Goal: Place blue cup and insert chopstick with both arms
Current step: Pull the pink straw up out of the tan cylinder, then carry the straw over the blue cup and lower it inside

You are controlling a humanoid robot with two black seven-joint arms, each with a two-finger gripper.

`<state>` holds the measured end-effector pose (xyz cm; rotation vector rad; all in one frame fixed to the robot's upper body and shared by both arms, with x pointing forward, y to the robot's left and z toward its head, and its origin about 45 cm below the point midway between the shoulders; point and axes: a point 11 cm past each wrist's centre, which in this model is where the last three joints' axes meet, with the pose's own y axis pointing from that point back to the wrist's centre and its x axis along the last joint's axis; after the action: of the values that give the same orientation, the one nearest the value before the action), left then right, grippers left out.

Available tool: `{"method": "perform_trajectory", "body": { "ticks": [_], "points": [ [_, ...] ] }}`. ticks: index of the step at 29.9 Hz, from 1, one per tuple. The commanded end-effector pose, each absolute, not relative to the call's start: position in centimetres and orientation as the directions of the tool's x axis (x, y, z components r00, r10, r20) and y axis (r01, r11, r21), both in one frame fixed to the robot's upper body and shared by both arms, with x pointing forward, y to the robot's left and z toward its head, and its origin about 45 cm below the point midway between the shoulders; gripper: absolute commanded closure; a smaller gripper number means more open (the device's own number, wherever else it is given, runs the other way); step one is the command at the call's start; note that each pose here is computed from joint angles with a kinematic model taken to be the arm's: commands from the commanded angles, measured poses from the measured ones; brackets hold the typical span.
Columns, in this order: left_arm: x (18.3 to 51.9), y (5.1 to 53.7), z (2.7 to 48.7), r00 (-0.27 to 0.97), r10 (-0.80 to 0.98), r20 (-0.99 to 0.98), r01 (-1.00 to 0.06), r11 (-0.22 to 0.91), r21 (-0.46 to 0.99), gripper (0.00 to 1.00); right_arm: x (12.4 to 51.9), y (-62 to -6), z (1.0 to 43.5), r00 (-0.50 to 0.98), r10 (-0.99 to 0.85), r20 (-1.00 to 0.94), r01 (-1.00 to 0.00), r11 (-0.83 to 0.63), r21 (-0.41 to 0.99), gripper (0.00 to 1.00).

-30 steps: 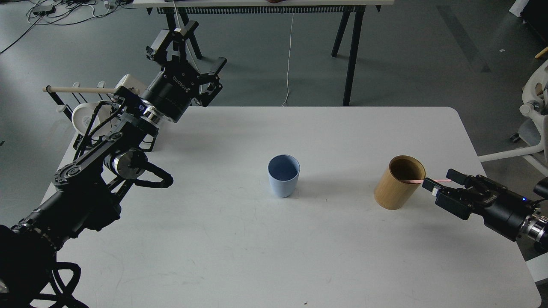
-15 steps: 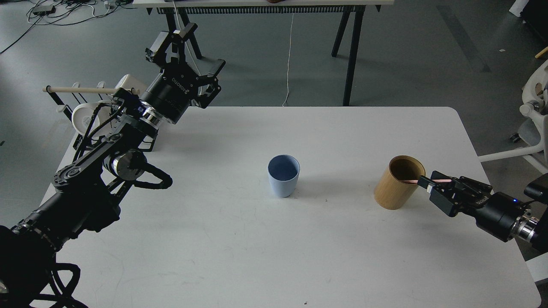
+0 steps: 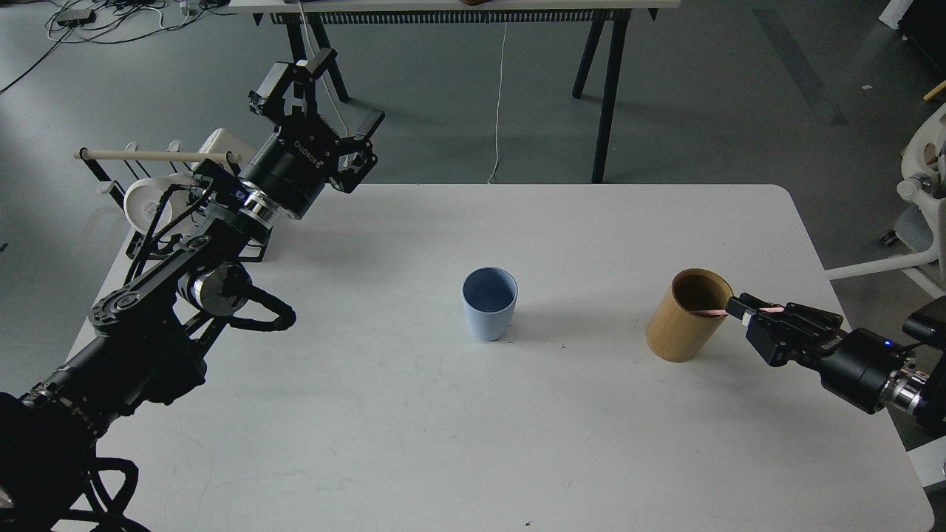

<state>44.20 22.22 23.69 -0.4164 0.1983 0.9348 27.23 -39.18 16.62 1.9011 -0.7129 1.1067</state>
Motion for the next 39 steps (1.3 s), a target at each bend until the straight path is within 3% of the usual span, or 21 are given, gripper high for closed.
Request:
{"method": "perform_trajectory", "body": {
  "ticks": [1,9,17,31,39],
  "points": [
    [44.1,22.2,23.4,0.582,0.737,-0.343,-0.813,0.523,-0.255,0.03,27.6,-39.5,17.1,0.442,-0.073,0.894,-0.787,-0.509,0.347,0.89],
    [43.9,22.3,23.0,0.577,0.739,-0.348,-0.817,0.521,-0.248,0.03,28.5,-40.8,18.1,0.406,-0.067,0.912,-0.815,-0.478,0.327,0.91],
    [43.8,22.3,23.0,0.577,0.738,-0.35,-0.817,0.521,-0.247,0.03,30.2,-42.4,22.5,0.298,-0.085,0.951,-0.868,-0.439,0.232,0.93],
    [43.7,22.8,21.9,0.556,0.751,-0.356,-0.831,0.511,-0.221,0.03,29.2,-37.9,29.8,0.216,-0.219,0.951,-0.841,-0.537,0.068,0.96],
    [43.6,22.9,21.1,0.544,0.758,-0.361,-0.839,0.506,-0.202,0.02,30.2,-31.9,25.4,0.306,-0.375,0.875,-0.796,-0.605,0.019,0.96]
  ]
}}
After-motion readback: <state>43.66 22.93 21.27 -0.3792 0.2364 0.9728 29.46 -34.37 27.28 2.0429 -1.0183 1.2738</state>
